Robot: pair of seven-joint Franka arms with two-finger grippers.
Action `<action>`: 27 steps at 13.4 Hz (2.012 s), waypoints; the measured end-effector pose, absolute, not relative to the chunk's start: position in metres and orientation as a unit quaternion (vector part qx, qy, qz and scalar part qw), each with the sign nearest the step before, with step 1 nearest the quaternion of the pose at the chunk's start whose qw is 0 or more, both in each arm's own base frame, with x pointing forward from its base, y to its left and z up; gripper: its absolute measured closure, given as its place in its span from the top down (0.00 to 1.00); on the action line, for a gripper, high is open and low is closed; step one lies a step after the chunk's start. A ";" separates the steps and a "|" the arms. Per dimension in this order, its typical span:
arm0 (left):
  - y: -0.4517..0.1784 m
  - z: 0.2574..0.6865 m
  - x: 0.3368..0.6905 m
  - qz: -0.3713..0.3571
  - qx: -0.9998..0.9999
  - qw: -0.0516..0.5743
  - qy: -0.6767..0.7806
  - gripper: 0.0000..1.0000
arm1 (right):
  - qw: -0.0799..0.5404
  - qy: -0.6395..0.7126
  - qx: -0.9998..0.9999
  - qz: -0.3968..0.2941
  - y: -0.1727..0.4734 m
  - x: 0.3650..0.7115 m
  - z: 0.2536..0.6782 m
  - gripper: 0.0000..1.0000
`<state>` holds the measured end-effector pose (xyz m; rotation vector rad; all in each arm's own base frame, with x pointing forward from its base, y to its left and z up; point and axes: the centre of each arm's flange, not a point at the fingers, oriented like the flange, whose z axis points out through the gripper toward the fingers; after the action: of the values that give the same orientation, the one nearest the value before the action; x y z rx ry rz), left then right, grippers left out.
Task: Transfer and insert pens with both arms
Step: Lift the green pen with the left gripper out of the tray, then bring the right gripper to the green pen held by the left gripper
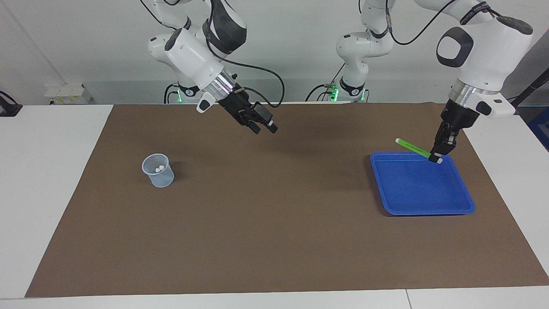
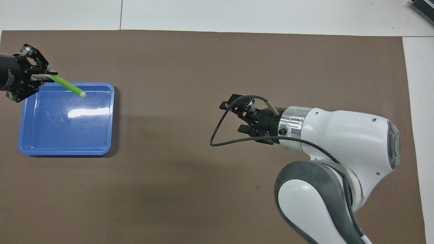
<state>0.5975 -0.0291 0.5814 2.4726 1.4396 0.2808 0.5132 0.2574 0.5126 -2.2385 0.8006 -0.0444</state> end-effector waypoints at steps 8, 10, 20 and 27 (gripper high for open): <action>-0.120 0.608 0.566 0.079 0.771 0.159 0.611 0.17 | 0.395 0.307 -0.865 -0.030 0.271 0.522 0.535 1.00; -0.143 0.604 0.558 0.088 0.762 0.150 0.624 0.17 | 0.421 0.321 -0.847 -0.044 0.278 0.530 0.546 1.00; -0.212 0.599 0.528 0.125 0.712 0.133 0.678 0.17 | 0.456 0.350 -0.815 -0.069 0.378 0.509 0.528 0.80; -0.215 0.602 0.525 0.131 0.693 0.137 0.696 0.17 | 0.475 0.357 -0.802 -0.069 0.392 0.524 0.543 0.80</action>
<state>0.5254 -0.2149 0.6021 2.0054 2.0140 0.3796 0.5245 0.3920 0.5432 -1.9605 0.8723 -0.1690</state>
